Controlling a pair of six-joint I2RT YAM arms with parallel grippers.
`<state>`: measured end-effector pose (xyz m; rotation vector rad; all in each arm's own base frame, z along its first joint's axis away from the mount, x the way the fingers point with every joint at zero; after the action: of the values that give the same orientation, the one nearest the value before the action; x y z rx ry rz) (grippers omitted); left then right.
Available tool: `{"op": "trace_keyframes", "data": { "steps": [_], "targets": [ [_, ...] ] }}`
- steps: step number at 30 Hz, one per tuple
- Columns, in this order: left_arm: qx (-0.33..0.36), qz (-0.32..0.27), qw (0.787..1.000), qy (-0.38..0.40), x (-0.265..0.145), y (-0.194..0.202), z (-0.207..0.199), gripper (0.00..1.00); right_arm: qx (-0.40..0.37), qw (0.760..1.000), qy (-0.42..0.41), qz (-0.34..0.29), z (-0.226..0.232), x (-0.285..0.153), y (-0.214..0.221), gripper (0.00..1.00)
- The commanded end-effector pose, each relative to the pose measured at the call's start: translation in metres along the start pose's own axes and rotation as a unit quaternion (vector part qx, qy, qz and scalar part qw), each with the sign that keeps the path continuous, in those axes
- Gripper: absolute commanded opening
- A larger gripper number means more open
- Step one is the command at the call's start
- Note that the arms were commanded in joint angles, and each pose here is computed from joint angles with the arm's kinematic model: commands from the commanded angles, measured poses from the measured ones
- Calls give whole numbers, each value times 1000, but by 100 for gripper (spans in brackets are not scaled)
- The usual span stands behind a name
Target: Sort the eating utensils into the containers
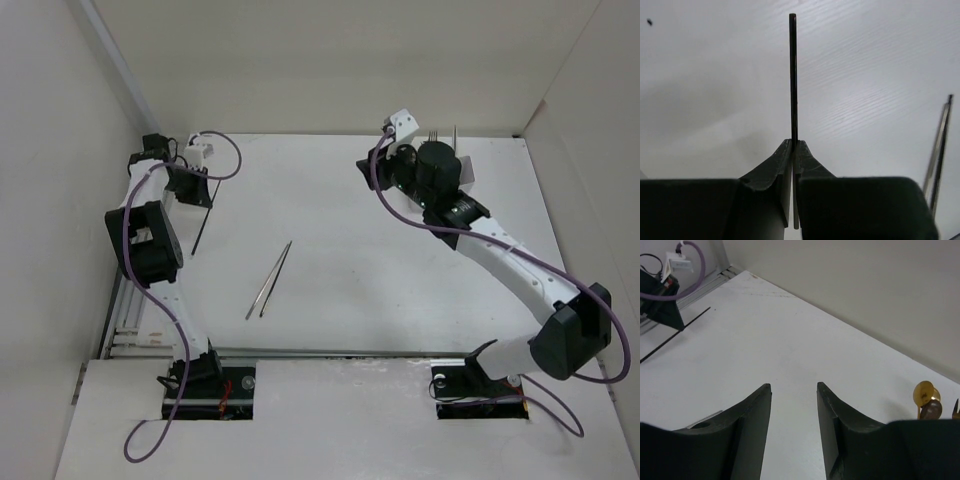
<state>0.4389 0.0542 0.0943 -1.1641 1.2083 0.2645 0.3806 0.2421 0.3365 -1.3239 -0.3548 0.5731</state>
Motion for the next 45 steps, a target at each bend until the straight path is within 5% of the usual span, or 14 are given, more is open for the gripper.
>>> {"op": "trace_keyframes", "data": {
  "steps": [1,6,11,15,19,26,41,45],
  "targets": [
    [-6,-90,995,47,-33,-54,-29,0,10,999,-6,-40,14,-14,-22,47],
    [40,-184,980,64,-77,-127,-60,0,55,997,-53,-2,31,1,1,49],
    [94,-273,956,58,-129,-190,-105,0,110,981,-158,-3,84,38,-8,83],
    [115,-335,934,55,-171,-219,-136,0,152,958,-241,-21,119,67,-19,93],
    [129,-368,919,56,-203,-228,-162,0,180,944,-275,-38,137,91,-24,93],
    [149,-368,915,77,-202,-230,-193,0,207,917,-340,-39,158,102,-15,88],
    [123,-344,926,97,-183,-216,-205,0,228,915,-333,-33,155,127,-2,79],
    [119,-335,928,114,-173,-210,-214,0,232,913,-334,-33,156,134,-1,68]
  ]
}}
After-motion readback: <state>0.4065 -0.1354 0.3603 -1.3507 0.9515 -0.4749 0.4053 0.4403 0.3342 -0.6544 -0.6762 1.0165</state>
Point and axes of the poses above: each gripper's point midway between its finger pads, its own x axis out along the fingers, its own z axis along the line the jaws close on, y = z × x, the point moved 2 cm from there along -x, back along the fingers, and after that the axes turned 15 degrees about x, right-handed, at the moved point
